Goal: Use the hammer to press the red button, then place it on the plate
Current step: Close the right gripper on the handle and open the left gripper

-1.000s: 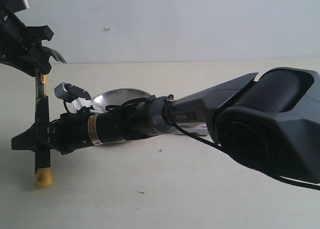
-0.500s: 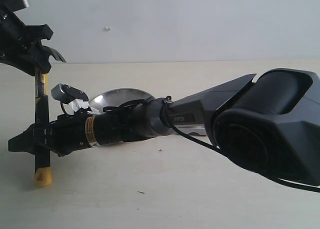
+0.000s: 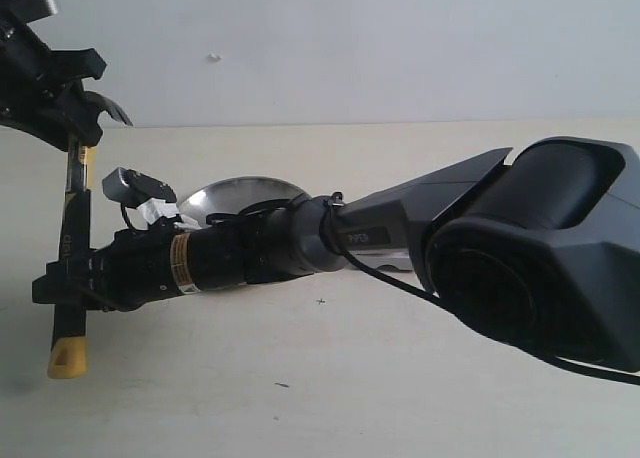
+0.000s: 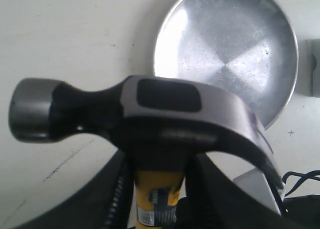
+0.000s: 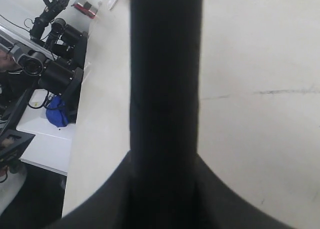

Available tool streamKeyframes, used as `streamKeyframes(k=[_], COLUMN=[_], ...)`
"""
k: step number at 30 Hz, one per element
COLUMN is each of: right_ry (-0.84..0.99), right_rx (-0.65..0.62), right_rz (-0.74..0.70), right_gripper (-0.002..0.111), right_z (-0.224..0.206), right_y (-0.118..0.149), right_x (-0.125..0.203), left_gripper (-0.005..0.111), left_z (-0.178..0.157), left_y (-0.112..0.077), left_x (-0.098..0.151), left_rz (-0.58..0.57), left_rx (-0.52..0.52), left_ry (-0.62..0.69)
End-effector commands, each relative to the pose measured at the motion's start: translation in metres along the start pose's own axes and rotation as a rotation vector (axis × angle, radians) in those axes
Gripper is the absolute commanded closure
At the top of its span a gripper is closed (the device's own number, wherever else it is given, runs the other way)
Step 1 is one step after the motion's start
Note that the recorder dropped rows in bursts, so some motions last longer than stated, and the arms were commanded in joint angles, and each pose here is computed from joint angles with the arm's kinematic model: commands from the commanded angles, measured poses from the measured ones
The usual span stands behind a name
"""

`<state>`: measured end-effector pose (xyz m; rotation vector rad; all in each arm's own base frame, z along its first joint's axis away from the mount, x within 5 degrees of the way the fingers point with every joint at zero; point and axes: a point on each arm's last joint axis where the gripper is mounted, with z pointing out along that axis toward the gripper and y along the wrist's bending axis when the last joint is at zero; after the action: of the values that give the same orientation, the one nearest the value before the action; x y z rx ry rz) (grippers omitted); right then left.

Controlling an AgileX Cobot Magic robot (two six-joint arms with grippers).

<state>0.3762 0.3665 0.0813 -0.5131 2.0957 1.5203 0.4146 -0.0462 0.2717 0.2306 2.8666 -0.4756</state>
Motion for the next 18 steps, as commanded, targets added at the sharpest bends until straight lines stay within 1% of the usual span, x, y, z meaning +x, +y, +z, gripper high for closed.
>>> streamKeyframes(k=[1,4,5,7,12,14,15,18], right_ry=[-0.004,-0.006,-0.006,-0.009,-0.019,-0.019,-0.016,-0.016], right_rx=[-0.042,-0.044,-0.042,-0.046,-0.051,-0.051,-0.050,-0.050], right_rz=[-0.001,-0.005,-0.009,-0.017,-0.029,-0.029,-0.032,-0.032], right_gripper=[0.108,0.108,0.108,0.108,0.108,0.108,0.108,0.108], right_z=[0.000,0.000,-0.001,-0.002,-0.004,-0.004,-0.004,-0.004], right_y=[0.007,0.009,0.010,0.014,0.020,0.020,0.020,0.020], right_x=[-0.003,-0.005,-0.006,-0.009,-0.014,-0.014,-0.014,-0.014], left_gripper=[0.107,0.106,0.104,0.097,0.070,0.061,0.058,0.055], left_z=[-0.011,-0.011,-0.012,-0.012,-0.012,-0.012,-0.012,-0.012], left_y=[-0.005,-0.001,0.000,0.003,0.003,0.003,0.003,0.005], left_x=[-0.001,0.000,0.000,0.000,0.000,0.000,0.000,0.001], left_rz=[0.022,0.034,0.039,0.039,0.041,0.041,0.042,0.048], left_rx=[-0.007,-0.050,-0.063,-0.086,-0.091,-0.091,-0.094,-0.110], left_ry=[-0.039,-0.031,-0.028,-0.024,-0.023,-0.023,-0.023,-0.019])
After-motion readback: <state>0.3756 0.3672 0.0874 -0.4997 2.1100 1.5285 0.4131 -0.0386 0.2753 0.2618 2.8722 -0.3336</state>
